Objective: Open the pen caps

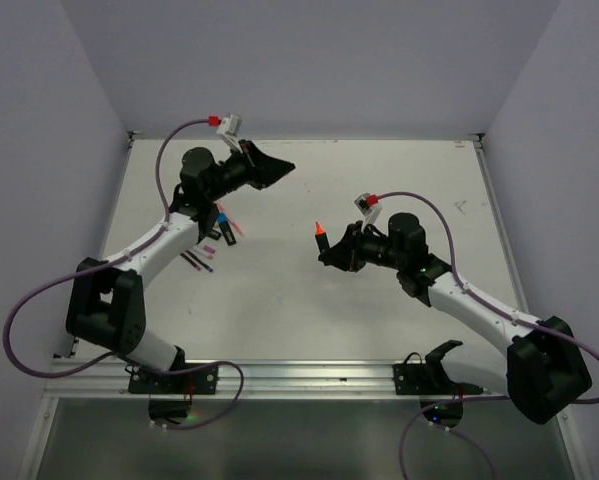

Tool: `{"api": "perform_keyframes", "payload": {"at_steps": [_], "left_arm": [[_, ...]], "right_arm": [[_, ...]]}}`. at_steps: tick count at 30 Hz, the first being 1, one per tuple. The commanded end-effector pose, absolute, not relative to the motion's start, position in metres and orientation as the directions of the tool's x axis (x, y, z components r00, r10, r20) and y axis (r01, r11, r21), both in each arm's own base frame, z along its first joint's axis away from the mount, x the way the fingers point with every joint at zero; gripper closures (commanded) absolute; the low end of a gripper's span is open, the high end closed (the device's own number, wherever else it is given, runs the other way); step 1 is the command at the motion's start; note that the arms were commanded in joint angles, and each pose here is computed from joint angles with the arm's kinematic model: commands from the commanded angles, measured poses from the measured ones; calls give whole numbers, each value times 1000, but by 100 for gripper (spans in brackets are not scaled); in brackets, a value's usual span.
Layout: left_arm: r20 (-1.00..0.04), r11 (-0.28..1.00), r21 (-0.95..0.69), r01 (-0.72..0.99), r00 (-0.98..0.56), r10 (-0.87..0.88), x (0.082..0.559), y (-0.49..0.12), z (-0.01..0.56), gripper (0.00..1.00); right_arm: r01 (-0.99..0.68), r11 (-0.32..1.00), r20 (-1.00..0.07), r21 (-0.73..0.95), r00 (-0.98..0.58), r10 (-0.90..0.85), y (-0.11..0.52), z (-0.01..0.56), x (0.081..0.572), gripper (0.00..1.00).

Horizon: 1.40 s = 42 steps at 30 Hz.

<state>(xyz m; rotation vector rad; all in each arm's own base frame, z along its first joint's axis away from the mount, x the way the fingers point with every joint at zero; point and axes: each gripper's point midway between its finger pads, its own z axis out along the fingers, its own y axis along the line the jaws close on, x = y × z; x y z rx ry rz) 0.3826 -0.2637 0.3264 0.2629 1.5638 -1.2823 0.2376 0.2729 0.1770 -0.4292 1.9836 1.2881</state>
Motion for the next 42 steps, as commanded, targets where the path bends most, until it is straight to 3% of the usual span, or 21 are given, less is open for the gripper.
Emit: {"api": "perform_keyframes", "payload": {"at_steps": [1, 6, 21, 25, 28, 36, 42], "left_arm": [[-770, 504, -634, 586, -533, -350, 399, -265, 264, 100], [-706, 584, -667, 463, -644, -295, 422, -283, 193, 100], [-561, 634, -696, 336, -806, -189, 417, -330, 70, 82], [-529, 655, -695, 295, -827, -189, 410, -328, 49, 74], [-513, 670, -691, 270, -837, -192, 406, -326, 37, 61], [-516, 696, -674, 248, -832, -203, 400, -316, 33, 47], [-570, 728, -640, 247, -788, -234, 400, -301, 67, 17]], "right_arm": [[-535, 664, -757, 522, -649, 74, 241, 162, 258, 100], [-420, 777, -752, 469, -651, 102, 215, 151, 264, 100], [-357, 828, -736, 433, -670, 96, 201, 130, 262, 100], [-363, 831, -745, 421, -661, 89, 202, 126, 266, 100], [-359, 840, -745, 406, -663, 77, 202, 121, 272, 100], [-353, 848, -731, 395, -680, 57, 208, 110, 284, 100], [-295, 877, -708, 380, -703, 70, 212, 101, 307, 100]]}}
